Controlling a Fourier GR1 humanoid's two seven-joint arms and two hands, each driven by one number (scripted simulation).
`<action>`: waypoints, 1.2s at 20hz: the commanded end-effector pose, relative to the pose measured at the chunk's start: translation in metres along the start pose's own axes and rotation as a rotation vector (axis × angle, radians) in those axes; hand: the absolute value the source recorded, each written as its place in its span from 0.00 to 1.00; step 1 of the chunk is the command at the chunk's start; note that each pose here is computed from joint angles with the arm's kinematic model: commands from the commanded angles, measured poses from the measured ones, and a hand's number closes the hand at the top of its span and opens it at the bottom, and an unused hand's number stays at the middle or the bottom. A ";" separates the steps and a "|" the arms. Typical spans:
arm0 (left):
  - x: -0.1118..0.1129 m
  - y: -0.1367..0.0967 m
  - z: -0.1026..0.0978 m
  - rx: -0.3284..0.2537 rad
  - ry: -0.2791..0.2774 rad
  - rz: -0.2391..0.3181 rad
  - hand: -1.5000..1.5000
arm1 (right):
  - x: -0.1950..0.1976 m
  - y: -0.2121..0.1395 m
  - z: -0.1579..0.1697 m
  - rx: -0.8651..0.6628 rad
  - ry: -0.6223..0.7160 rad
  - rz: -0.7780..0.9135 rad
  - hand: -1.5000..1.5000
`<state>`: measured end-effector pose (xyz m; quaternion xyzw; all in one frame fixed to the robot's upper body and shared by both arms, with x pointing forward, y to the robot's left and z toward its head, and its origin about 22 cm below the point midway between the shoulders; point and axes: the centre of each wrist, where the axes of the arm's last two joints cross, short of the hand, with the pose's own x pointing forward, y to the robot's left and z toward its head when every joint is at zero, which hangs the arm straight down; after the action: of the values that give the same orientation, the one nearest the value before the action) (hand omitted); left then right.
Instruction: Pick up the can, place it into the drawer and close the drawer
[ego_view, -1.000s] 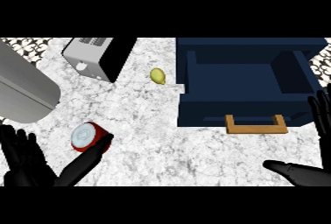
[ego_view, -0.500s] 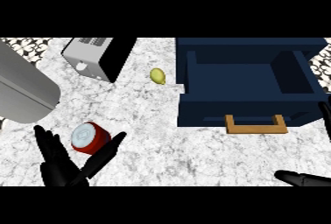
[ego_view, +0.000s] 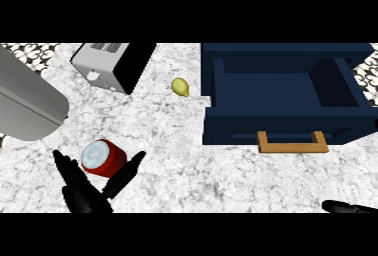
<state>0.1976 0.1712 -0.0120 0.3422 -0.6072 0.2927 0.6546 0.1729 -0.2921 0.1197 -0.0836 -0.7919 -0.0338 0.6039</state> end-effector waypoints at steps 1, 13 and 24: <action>-0.017 0.003 -0.016 0.040 0.026 0.014 0.00 | -0.001 0.001 -0.002 0.006 0.012 0.015 0.00; -0.076 0.010 -0.022 0.054 0.072 0.042 0.00 | 0.009 0.005 -0.002 -0.002 -0.006 0.007 0.00; -0.114 0.030 -0.072 0.047 0.084 0.064 0.00 | 0.009 -0.014 0.000 0.000 0.001 0.015 0.00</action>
<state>0.1997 0.2235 -0.1166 0.3369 -0.5777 0.3430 0.6597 0.1575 -0.2996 0.1223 -0.0916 -0.7926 -0.0289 0.6022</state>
